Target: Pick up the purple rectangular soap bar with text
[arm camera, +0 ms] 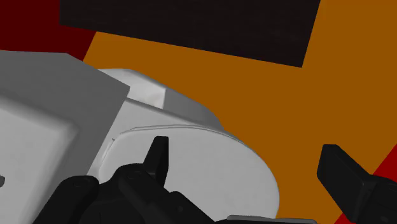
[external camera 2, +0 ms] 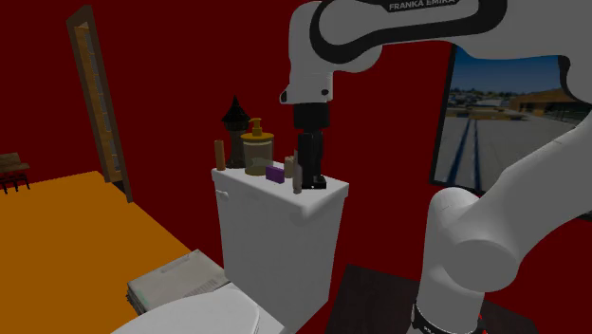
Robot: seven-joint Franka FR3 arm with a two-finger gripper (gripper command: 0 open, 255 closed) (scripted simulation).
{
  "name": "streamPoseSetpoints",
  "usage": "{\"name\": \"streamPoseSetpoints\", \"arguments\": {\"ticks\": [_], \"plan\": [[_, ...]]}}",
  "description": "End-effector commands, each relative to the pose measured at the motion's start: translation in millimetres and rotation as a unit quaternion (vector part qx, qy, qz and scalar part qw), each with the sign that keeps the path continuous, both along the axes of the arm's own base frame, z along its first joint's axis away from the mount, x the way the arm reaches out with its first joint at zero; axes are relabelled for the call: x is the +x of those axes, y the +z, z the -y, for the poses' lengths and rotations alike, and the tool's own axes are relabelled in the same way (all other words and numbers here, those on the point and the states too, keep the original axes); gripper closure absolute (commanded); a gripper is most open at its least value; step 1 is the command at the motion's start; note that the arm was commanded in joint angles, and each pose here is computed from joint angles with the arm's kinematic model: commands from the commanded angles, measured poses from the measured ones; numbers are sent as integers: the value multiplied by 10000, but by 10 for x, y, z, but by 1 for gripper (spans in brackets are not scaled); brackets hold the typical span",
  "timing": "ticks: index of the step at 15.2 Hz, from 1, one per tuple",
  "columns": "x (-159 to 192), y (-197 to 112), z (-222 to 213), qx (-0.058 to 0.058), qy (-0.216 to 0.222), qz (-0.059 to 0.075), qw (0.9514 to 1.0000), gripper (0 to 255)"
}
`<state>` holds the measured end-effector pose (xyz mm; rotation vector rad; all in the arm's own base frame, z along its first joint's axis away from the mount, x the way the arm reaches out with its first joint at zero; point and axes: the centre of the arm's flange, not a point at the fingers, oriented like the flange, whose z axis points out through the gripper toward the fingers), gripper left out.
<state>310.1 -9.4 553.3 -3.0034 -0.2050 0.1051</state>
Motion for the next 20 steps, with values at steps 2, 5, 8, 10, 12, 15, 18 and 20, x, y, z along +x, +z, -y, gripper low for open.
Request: {"name": "streamPoseSetpoints", "arguments": {"ticks": [2,5,8,10,12,15,18,20], "plan": [[86,-33,86,-18,-8,11,10000,0],[344,-130,344,-70,-31,42,10000,0],[601,-223,604,-123,-55,74,9999,0],[772,-282,779,-158,-71,95,9998,0],[942,-339,955,-193,-86,116,9997,0],[1198,-422,1220,-245,-110,147,9995,0],[1452,-500,1488,-298,-133,179,9993,0],[1622,-549,1667,-333,-149,200,9991,0]]}}
